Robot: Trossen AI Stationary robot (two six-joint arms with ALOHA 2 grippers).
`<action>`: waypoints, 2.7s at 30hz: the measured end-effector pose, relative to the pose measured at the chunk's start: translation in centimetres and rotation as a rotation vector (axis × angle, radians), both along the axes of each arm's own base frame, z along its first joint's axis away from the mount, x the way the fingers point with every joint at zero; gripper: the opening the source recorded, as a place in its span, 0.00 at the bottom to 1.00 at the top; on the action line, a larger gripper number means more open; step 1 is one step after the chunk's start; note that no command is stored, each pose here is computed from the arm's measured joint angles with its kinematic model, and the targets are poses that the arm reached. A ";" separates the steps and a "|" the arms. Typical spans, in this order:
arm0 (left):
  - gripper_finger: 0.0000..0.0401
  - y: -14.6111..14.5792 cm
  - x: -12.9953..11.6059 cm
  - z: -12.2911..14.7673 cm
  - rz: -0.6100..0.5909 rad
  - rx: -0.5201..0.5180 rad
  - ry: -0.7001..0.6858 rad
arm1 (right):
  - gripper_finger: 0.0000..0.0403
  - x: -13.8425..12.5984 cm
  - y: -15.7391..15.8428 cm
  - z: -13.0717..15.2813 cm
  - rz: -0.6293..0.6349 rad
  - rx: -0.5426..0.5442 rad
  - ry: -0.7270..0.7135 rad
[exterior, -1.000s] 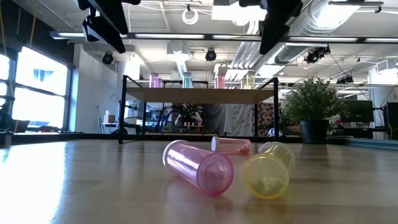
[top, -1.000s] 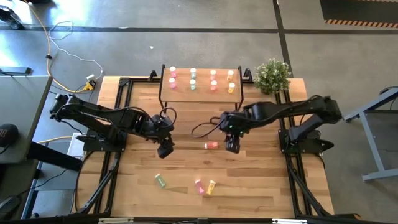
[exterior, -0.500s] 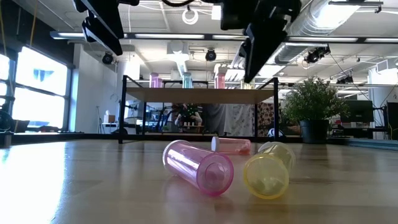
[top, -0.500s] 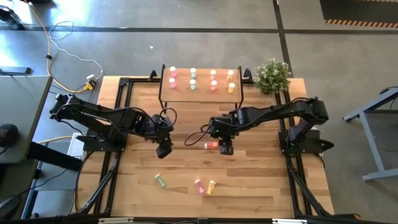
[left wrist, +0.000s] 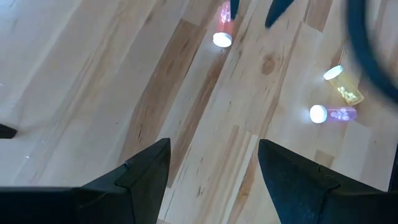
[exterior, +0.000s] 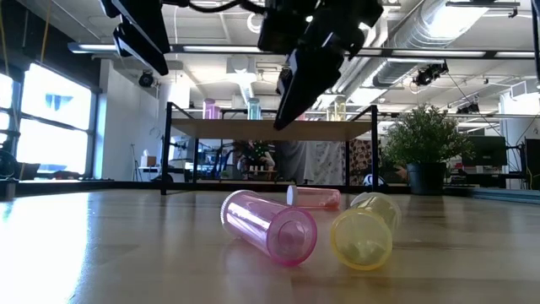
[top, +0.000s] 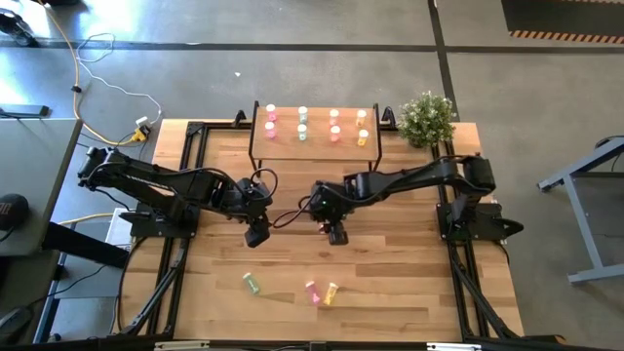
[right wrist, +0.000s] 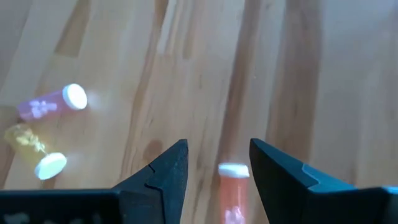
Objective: Pick and place medicine bottles onto shelf by color
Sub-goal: Put the orange pill bottle on the shelf aligned with the other orange pill bottles
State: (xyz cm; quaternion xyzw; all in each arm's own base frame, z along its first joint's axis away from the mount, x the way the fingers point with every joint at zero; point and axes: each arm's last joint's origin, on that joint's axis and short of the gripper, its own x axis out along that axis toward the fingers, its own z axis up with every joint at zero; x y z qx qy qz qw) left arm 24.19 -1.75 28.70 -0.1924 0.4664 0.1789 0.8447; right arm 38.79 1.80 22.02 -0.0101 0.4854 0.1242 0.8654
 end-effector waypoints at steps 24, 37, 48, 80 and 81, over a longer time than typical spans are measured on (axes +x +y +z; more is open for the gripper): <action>0.58 0.0 0.0 0.0 0.017 -0.008 -0.006 | 0.40 1.6 -1.5 -6.5 0.050 -0.005 0.151; 0.58 0.1 0.1 0.0 0.030 0.015 -0.011 | 0.40 1.4 -1.5 -7.8 0.060 -0.007 0.221; 0.58 0.1 0.0 0.0 0.030 0.015 -0.010 | 0.30 1.4 -1.5 -8.0 0.037 0.000 0.228; 0.58 5.2 -3.0 6.0 0.064 0.279 -0.118 | 0.26 -3.7 -2.7 10.8 -0.457 0.023 -0.402; 0.58 5.4 -3.2 6.1 0.061 0.290 -0.119 | 0.26 -4.0 -2.8 11.4 -0.505 0.004 -0.439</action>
